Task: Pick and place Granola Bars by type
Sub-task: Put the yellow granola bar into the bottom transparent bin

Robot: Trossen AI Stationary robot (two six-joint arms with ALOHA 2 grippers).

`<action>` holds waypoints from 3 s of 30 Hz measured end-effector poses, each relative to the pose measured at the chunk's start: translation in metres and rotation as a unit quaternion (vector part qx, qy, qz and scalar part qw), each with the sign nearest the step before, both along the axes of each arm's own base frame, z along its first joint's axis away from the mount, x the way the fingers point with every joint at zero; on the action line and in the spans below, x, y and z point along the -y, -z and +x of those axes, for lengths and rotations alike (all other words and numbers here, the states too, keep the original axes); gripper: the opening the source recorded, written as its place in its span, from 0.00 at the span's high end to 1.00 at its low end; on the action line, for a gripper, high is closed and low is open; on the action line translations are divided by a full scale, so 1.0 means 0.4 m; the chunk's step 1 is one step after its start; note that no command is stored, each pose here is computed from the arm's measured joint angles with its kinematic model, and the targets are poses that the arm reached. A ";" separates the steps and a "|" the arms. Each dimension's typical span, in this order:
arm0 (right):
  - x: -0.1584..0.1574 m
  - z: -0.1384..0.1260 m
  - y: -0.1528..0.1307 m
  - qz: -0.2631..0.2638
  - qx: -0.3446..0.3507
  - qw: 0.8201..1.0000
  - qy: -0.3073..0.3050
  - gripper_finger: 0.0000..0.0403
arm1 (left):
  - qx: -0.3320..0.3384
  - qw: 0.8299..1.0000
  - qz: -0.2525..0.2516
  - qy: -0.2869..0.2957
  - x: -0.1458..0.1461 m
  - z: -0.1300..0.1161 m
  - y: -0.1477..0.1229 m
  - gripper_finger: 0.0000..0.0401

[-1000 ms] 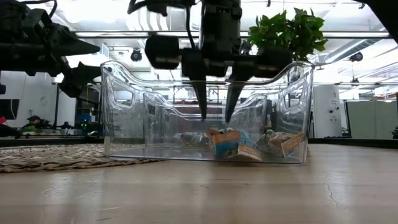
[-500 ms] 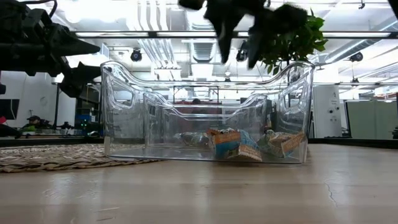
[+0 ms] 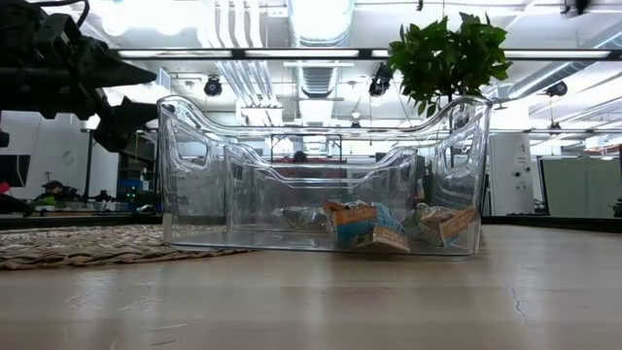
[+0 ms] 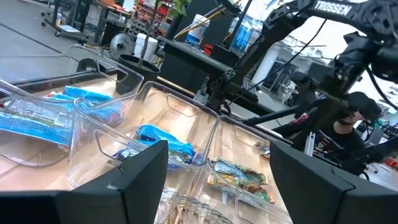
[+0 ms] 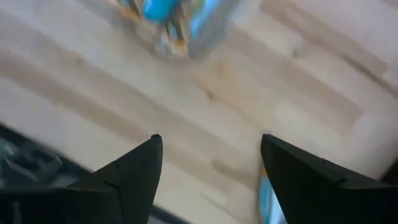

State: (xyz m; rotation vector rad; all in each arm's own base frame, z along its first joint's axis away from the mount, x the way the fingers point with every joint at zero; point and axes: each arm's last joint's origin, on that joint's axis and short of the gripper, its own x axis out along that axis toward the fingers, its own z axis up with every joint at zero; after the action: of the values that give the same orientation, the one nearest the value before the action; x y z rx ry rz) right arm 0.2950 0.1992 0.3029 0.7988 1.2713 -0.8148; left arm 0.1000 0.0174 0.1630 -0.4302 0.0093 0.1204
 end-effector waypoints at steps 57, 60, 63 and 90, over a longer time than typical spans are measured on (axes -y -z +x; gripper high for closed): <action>-0.168 -0.294 0.371 0.086 -0.151 0.981 -0.083 0.67 | 0.000 1.000 0.000 0.000 0.000 0.000 0.000 0.35; -0.168 -0.293 0.371 0.087 -0.150 0.981 -0.084 0.79 | 0.000 1.000 0.000 0.000 0.000 0.000 0.000 0.35; -0.168 -0.294 0.370 0.088 -0.150 0.981 -0.089 0.89 | 0.000 1.000 0.000 0.000 0.000 0.000 0.000 0.35; -0.107 -0.270 0.077 0.056 -0.165 0.985 0.008 0.98 | 0.000 1.000 0.000 0.000 0.000 0.000 0.000 0.35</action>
State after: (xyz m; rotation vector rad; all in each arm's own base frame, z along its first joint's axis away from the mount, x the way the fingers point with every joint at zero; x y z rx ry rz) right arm 0.1871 0.2422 0.2722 0.7855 1.6189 -0.9214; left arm 0.1000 0.0174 0.1629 -0.4302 0.0097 0.1207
